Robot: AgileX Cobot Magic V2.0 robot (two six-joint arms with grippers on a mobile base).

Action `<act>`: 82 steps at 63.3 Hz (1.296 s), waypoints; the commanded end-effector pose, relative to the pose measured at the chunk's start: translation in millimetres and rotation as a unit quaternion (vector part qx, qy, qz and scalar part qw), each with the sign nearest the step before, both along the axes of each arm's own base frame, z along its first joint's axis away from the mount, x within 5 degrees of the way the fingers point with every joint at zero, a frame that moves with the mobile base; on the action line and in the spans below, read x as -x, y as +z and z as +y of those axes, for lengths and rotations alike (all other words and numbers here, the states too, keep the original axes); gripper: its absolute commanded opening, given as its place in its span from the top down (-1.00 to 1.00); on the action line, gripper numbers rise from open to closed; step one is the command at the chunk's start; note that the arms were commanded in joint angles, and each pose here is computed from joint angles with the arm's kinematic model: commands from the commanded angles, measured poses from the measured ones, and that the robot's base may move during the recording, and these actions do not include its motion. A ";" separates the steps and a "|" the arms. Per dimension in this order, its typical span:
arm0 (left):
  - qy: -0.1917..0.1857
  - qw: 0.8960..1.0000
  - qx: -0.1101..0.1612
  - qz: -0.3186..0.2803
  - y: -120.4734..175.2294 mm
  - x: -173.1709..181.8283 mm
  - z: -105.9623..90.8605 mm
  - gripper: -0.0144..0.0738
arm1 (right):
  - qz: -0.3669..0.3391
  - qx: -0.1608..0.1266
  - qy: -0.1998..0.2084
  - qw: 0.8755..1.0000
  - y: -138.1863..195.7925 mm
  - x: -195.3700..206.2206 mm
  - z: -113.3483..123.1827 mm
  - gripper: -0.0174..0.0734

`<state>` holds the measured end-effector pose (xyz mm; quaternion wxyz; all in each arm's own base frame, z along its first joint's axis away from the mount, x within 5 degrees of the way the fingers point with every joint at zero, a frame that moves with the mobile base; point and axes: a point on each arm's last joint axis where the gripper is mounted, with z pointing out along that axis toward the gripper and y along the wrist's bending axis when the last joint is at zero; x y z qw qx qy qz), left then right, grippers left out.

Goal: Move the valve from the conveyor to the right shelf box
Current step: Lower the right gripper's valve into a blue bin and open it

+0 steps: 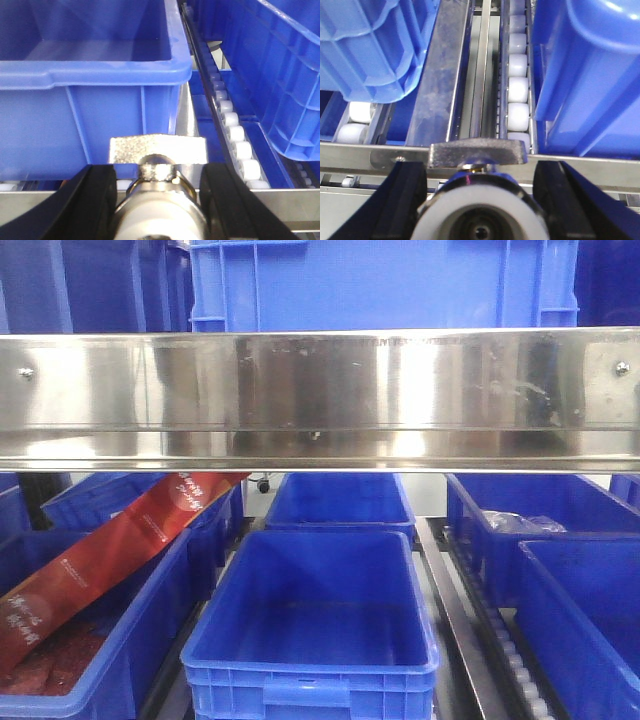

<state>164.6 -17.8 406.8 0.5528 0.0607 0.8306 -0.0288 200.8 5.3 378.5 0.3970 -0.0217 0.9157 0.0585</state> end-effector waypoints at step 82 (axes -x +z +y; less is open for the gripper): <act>-0.044 0.996 0.014 -0.071 56.1 -18.5 -17.9 0.93 | -0.164 -0.026 0.031 0.986 70.3 -3.5 17.7 0.98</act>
